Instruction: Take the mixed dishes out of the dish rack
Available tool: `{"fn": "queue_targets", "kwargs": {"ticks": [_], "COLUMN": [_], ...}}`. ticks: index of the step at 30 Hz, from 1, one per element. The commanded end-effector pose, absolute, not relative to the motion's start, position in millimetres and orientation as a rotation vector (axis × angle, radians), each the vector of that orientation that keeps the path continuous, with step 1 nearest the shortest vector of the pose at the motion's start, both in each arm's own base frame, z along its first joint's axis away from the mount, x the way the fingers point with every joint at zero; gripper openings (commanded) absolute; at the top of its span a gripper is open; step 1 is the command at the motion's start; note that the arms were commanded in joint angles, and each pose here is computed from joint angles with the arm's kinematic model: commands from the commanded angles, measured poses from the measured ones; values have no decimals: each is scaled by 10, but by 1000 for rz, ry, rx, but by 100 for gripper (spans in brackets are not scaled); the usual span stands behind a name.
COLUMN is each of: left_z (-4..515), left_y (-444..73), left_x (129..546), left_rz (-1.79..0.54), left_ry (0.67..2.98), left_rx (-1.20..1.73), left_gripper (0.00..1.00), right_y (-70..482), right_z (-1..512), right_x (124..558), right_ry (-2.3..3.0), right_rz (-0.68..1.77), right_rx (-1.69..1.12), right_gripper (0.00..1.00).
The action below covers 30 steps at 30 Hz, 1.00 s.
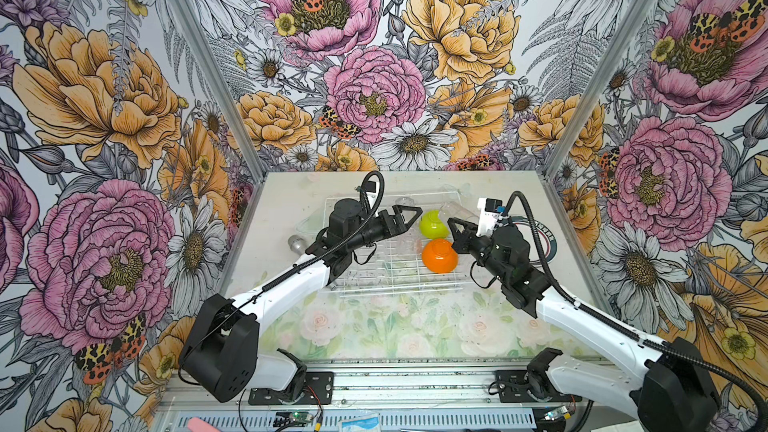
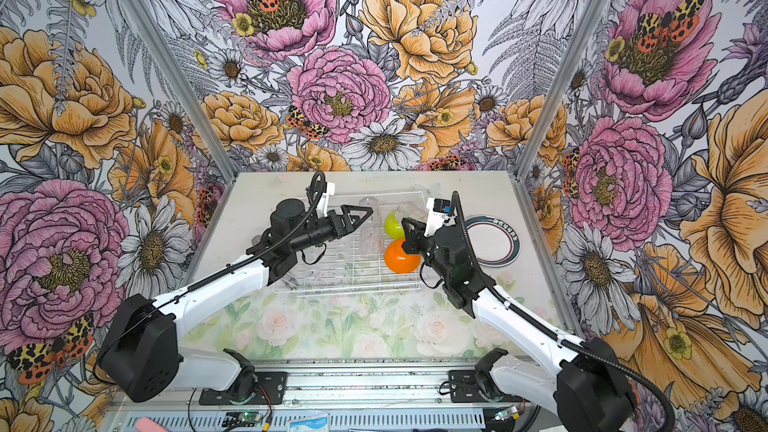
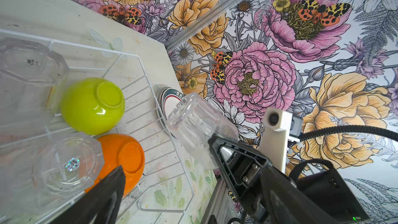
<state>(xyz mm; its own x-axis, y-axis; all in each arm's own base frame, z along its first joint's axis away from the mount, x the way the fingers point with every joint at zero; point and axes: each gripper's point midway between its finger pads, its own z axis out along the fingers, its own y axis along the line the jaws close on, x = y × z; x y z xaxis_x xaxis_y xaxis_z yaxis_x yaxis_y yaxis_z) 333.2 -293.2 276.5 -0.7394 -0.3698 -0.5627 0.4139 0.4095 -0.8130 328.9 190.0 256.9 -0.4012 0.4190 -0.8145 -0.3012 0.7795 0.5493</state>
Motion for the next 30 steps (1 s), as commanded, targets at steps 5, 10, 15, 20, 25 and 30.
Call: {"fn": "queue_targets", "kwargs": {"ticks": [5,10,15,20,25,30], "left_z": [2704,2685,2664,2668,2685,2681], "left_y": [-2843,-2896,-2900,-2889,-2820,-2757], "left_x": [3249,3190,3150,3103,3066,3042], "left_rz": [-1217,-1180,-1173,-1171,-1141,-1109], "left_ry": [1965,1987,1995,2000,1998,2002], "left_rx": [103,154,160,165,162,165], "left_gripper": [99,99,99,99,99,99], "right_y": [1194,856,851,954,1006,1004], "right_z": [2533,2351,2082,1842,1768,1737], "right_x": [3141,3156,3345,3602,3818,3993], "right_ry": [1843,1922,2082,2231,2287,2324], "right_rz": [491,382,345,335,323,289], "right_rx": [255,343,306,258,222,200], "right_gripper": [0,0,0,0,0,0]}}
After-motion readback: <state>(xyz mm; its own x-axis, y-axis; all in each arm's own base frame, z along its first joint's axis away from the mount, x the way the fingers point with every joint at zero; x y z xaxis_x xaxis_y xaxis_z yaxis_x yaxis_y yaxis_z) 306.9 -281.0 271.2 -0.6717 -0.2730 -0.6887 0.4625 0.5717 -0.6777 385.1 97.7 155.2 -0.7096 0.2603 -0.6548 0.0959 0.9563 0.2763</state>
